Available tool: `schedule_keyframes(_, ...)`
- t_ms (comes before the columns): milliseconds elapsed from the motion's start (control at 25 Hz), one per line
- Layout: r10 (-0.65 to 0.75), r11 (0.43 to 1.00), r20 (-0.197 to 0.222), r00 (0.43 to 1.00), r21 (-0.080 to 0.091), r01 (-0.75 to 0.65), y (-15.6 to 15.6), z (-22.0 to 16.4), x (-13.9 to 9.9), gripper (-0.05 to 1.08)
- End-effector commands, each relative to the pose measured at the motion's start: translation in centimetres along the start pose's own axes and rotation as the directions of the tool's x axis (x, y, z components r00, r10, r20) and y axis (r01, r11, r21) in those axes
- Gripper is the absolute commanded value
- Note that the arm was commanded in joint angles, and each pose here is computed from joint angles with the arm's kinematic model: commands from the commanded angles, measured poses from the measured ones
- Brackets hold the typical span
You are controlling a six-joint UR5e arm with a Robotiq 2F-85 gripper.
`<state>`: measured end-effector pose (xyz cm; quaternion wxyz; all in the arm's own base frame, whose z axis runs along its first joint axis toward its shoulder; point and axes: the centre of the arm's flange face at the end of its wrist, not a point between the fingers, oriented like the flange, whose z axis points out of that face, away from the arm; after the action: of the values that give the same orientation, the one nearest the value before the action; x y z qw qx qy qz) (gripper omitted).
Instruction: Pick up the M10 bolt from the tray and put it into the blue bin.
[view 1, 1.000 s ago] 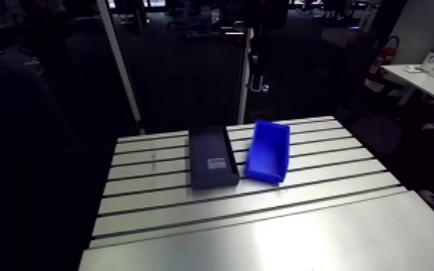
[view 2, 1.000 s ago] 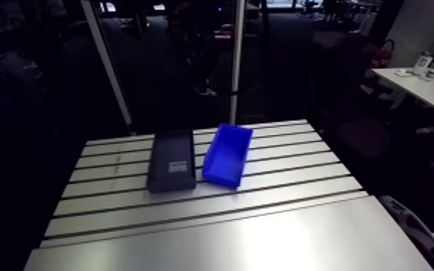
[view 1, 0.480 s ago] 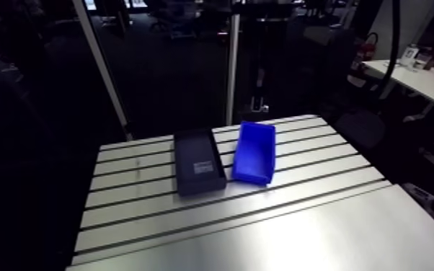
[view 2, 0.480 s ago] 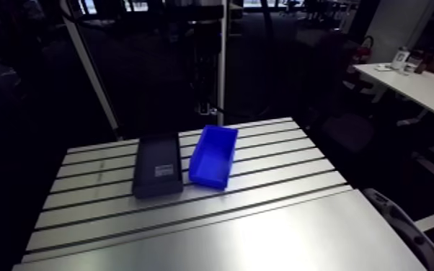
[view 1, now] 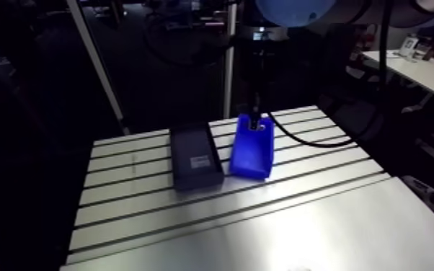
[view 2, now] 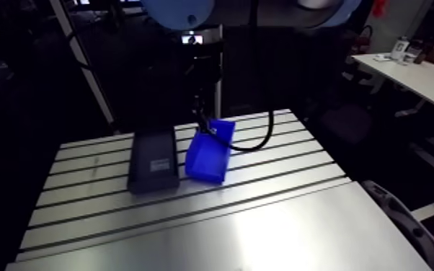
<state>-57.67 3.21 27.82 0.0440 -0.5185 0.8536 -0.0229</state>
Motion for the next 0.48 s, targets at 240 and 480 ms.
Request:
schedule_keyframes(240,0.037,0.999,-0.003,0.999,-0.009,-0.037,1.9,4.4,-0.4,1.08)
schedule_keyframes(480,0.064,0.998,-0.002,0.998,-0.004,-0.064,2.9,6.8,-0.5,1.08)
